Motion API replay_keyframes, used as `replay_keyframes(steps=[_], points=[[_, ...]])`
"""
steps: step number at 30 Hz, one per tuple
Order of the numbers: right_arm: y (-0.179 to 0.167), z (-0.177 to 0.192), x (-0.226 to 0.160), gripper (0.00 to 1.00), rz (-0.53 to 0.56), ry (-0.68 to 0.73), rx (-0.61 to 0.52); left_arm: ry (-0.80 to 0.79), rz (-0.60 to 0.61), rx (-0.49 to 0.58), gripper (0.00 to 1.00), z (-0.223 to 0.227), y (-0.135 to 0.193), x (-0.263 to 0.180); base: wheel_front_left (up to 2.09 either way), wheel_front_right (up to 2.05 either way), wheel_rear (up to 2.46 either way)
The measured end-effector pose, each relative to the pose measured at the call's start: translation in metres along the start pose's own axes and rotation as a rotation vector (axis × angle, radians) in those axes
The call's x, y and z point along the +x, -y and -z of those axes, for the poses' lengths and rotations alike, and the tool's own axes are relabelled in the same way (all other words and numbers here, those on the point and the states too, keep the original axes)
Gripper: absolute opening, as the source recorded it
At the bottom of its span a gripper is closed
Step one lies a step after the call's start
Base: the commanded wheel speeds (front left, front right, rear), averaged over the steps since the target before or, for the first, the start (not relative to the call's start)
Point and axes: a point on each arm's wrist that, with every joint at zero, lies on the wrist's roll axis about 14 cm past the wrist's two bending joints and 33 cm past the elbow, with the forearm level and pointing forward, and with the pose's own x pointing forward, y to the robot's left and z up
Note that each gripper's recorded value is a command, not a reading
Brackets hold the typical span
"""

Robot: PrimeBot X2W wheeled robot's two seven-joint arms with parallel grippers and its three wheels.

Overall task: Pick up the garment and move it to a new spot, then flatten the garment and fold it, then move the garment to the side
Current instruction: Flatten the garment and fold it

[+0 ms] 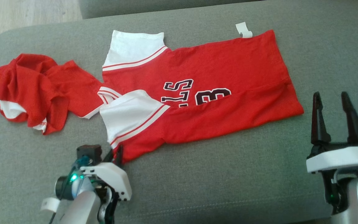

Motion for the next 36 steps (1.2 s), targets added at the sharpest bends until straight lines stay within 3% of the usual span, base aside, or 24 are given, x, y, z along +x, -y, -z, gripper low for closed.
replay_keyframes(steps=[4,14,22,32,34,36], points=[[0.006,0.034,0.001,1.00,0.031,-0.133,0.133,0.042,-0.004,-0.004,0.00,-0.007,-0.002,-0.001,0.00,0.00,0.00],[0.027,0.091,0.021,1.00,0.120,-0.382,0.186,0.186,0.026,-0.008,0.00,-0.041,0.003,-0.006,0.00,0.00,0.00],[0.024,0.126,0.040,1.00,0.136,-0.545,0.161,0.226,0.050,0.003,0.00,-0.054,0.007,-0.003,0.00,0.00,0.00],[0.017,0.147,0.054,1.00,0.128,-0.632,0.134,0.215,0.038,0.006,0.00,-0.049,-0.003,0.001,0.00,0.00,0.00],[0.015,0.148,0.058,0.00,0.123,-0.635,0.136,0.204,0.035,0.008,0.00,-0.047,-0.006,0.002,0.00,0.00,0.00],[0.013,0.147,0.062,0.00,0.117,-0.635,0.131,0.200,0.034,0.011,0.00,-0.046,-0.007,0.002,0.00,0.00,0.00]])
